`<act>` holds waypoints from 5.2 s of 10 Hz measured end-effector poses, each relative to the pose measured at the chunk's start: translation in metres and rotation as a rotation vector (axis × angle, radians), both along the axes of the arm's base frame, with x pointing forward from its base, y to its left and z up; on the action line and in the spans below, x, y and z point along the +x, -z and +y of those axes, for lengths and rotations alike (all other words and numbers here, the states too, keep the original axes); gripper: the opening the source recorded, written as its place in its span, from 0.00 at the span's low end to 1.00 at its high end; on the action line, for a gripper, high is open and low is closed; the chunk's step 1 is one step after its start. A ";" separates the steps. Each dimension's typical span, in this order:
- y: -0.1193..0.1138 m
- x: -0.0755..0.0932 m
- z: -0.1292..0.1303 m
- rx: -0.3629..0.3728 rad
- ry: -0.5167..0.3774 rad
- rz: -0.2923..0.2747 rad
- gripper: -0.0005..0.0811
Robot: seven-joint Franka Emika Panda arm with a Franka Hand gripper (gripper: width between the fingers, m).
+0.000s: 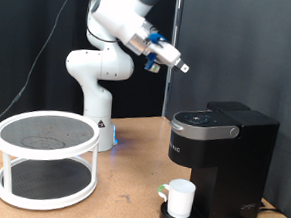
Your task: Make a cup of coffee with the keurig machine
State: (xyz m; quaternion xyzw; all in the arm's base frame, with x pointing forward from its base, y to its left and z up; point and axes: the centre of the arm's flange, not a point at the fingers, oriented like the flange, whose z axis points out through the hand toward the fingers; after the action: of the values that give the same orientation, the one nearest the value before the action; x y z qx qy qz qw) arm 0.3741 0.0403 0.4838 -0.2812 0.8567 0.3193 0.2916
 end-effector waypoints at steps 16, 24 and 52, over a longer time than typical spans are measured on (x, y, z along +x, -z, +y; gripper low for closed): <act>-0.074 0.096 0.046 -0.738 -0.265 0.041 0.91; -0.023 0.131 0.039 -0.726 -0.324 0.117 0.91; 0.062 0.165 0.042 -0.618 -0.368 0.321 0.01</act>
State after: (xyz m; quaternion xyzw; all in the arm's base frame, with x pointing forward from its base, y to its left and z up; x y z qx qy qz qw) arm 0.5386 0.0820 0.4217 -0.4513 0.8824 0.1333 -0.0065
